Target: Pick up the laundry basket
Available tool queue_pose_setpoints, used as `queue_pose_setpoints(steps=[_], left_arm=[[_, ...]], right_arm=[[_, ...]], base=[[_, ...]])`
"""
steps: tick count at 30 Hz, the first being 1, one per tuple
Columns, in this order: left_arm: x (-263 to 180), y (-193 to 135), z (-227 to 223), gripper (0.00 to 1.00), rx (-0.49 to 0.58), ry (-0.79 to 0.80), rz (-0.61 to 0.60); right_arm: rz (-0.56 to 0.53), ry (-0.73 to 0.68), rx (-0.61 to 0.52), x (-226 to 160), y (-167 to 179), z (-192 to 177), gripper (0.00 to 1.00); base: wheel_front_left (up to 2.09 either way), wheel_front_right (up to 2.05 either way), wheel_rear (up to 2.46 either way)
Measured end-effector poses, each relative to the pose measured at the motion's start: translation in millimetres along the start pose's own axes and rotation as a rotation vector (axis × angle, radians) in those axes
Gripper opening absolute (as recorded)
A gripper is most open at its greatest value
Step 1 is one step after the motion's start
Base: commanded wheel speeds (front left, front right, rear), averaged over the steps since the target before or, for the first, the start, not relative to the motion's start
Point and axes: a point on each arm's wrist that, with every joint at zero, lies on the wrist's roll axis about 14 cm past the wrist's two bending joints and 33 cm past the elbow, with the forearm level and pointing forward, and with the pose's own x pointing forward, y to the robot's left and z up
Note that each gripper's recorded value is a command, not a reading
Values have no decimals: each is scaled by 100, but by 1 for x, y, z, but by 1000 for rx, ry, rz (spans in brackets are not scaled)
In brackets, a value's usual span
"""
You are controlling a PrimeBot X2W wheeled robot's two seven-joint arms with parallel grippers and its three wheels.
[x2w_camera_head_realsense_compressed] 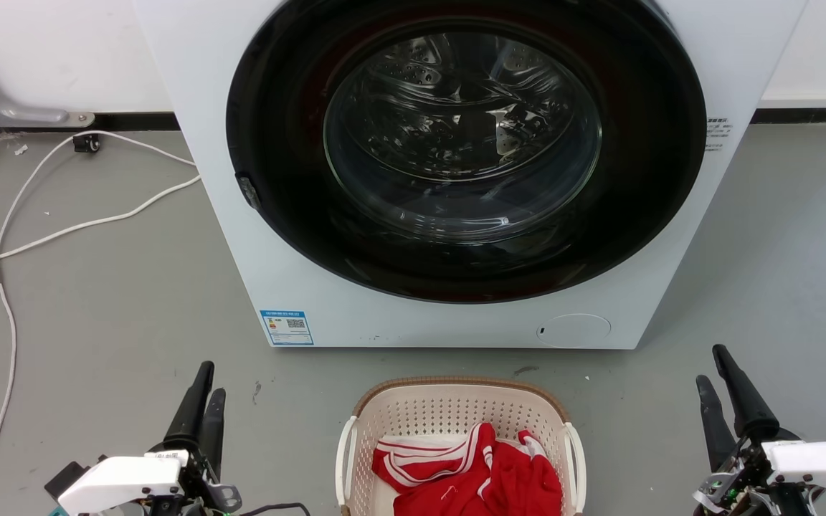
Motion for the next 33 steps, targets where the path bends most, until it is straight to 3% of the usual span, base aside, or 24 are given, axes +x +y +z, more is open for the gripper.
queue_pose_setpoints(steps=[16, 23, 33], left_arm=[[-2, -7, 17, 100, 107, -86, -19], [-4, -13, 35, 100, 194, -151, -22], [-3, -42, 46, 100, 389, -215, -76]], right_arm=[[8, -56, -129, -2, 4, 7, 100], [39, -100, -291, -1, 17, 18, 100], [145, -128, -609, 2, 55, 15, 100]], base=[[0, 0, 0], [0, 0, 0], [0, 0, 0]])
